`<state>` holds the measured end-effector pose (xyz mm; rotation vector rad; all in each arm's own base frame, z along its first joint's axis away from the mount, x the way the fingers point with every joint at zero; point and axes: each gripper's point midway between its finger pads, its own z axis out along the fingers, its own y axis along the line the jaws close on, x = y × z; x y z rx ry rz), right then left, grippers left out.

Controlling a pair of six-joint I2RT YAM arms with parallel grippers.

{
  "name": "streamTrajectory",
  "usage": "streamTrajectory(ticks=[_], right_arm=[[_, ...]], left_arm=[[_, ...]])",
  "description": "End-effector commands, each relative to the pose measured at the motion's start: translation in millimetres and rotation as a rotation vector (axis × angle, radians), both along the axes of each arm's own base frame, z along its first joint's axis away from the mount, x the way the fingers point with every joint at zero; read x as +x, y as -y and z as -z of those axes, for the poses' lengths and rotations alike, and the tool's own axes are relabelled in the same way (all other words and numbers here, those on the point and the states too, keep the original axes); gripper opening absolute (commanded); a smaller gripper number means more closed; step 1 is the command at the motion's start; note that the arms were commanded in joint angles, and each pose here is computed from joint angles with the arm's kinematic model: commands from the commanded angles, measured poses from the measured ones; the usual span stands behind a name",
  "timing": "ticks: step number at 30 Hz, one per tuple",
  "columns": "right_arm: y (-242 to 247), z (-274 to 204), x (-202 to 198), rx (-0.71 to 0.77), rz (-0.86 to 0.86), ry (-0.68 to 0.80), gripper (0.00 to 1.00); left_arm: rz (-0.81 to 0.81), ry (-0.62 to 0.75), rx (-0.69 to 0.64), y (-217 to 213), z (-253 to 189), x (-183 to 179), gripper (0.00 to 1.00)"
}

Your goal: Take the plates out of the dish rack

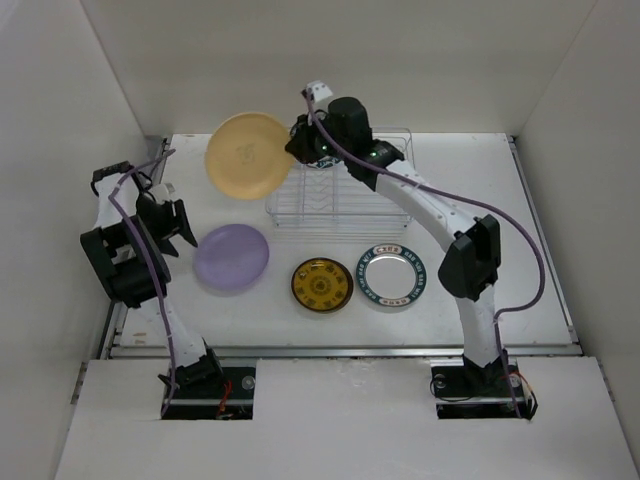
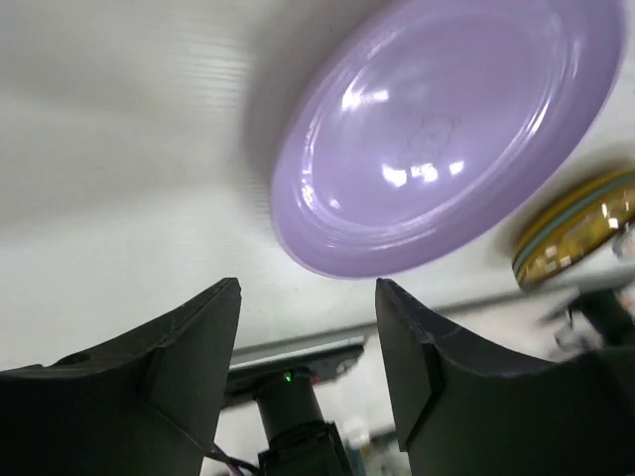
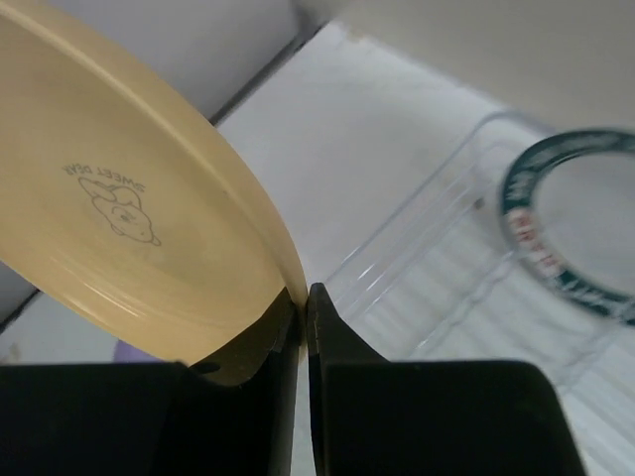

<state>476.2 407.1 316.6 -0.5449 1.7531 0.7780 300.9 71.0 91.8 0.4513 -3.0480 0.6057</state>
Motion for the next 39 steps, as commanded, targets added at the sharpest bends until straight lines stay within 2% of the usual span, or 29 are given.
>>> streamTrajectory(ticks=[1,5,8,12,17,26,28,34,37,39], right_arm=[[-31,48,-44,-0.059,-0.134,-0.229,0.0],[-48,97,-68,-0.125,-0.177,-0.384,0.0],[-61,116,-81,-0.126,-0.178,-0.458,0.0],[-80,136,-106,-0.146,-0.188,-0.516,0.0],[-90,146,-104,-0.128,-0.12,-0.522,0.0],[-112,180,-130,-0.187,-0.083,-0.563,0.02],[-110,192,-123,-0.201,-0.036,-0.561,0.03],[-105,188,-106,-0.202,0.053,-0.523,0.03],[-101,201,-107,-0.228,0.066,-0.537,0.12],[-100,210,-108,-0.243,0.069,-0.548,0.14]], left_arm=[[-0.118,0.177,0.22,-29,-50,20,0.54],[-0.26,0.223,0.455,-69,-70,20,0.55],[-0.302,0.231,0.51,-79,-75,15,0.58],[-0.306,0.227,0.486,-74,-72,13,0.58],[-0.28,0.207,0.46,-68,-63,8,0.58],[-0.255,0.203,0.431,-63,-58,8,0.58],[-0.245,0.208,0.423,-62,-58,9,0.58],[-0.242,0.202,0.411,-60,-56,7,0.58],[-0.231,0.199,0.4,-57,-53,6,0.58],[-0.229,0.202,0.391,-56,-53,7,0.58]])
